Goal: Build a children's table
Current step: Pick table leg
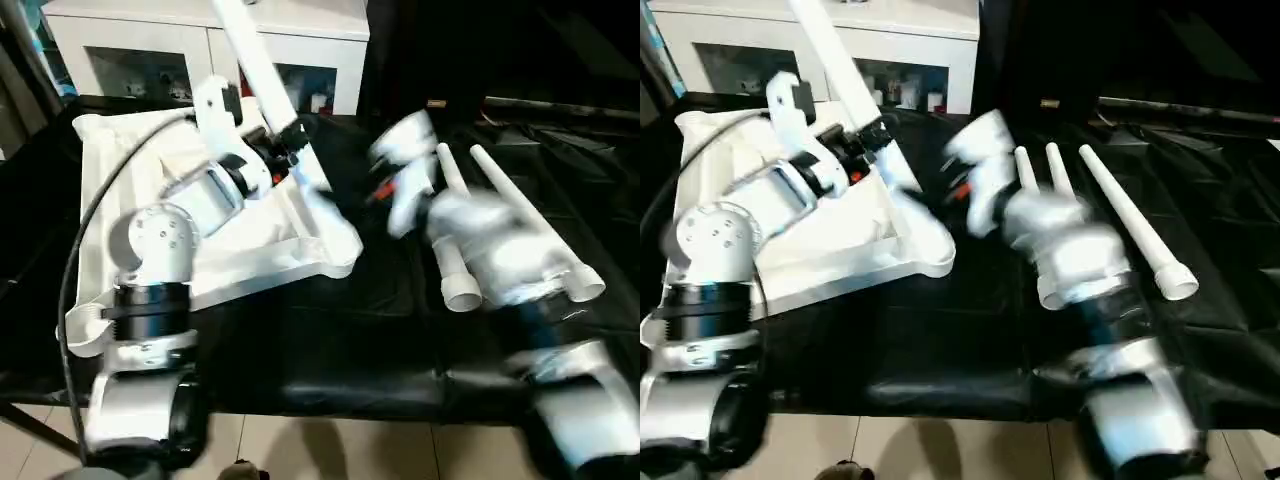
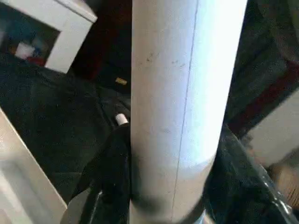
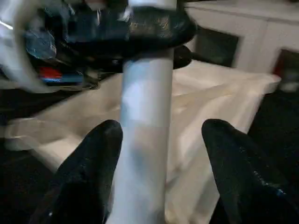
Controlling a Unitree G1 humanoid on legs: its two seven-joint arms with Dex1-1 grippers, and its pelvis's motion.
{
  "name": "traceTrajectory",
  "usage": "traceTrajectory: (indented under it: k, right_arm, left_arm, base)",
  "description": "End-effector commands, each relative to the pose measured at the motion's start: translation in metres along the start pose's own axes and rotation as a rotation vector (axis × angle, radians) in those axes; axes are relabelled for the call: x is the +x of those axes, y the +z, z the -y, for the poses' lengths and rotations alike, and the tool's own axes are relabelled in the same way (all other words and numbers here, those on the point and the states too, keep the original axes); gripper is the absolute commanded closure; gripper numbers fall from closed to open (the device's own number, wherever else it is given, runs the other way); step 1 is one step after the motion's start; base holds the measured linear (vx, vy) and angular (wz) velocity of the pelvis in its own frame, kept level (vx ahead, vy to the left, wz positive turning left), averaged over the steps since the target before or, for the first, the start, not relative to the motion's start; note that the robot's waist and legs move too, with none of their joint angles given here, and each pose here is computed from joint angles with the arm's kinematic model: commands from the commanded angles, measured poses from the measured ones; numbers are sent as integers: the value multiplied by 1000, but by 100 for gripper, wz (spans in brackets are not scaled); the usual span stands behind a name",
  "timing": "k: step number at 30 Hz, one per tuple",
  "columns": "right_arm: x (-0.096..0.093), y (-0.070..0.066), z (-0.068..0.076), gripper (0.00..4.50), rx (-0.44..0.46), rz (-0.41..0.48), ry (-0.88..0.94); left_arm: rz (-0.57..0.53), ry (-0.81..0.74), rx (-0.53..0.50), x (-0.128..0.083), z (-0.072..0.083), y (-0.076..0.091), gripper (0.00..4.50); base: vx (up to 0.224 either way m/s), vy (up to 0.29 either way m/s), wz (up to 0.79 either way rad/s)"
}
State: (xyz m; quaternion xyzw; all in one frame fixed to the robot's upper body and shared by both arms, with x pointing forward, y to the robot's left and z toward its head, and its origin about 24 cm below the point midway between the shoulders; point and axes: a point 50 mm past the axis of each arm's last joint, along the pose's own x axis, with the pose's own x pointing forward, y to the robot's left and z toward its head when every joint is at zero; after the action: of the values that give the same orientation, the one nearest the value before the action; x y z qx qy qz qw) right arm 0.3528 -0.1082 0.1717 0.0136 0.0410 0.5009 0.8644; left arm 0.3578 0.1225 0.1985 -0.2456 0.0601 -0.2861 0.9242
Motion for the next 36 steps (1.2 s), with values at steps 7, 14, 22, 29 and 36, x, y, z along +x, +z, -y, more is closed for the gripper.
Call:
traceTrajectory:
  k: [7, 14, 22, 29, 36]
  right_arm:
    - [-35, 10, 15, 148, 209, -2, 179]
    - [-32, 9, 7, 148, 241, -60, 278]
    - [-22, 0, 4, 148, 237, -146, 289]
    - [-23, 2, -4, 148, 198, -163, 402]
    - [-28, -1, -15, 148, 180, -218, 560]
  left_arm:
    - [-36, -154, 129, -6, 21, 15, 265]
    - [-54, -241, 149, -10, 33, 16, 265]
    - [-78, -381, 173, -13, 51, 13, 265]
    - [-134, -532, 193, -20, 63, 7, 265]
    - [-157, -611, 189, -22, 70, 6, 265]
  base:
    - [0, 0, 0]
    - [0, 0, 0]
    - [0, 0, 0]
    - [0, 0, 0]
    - [0, 0, 0]
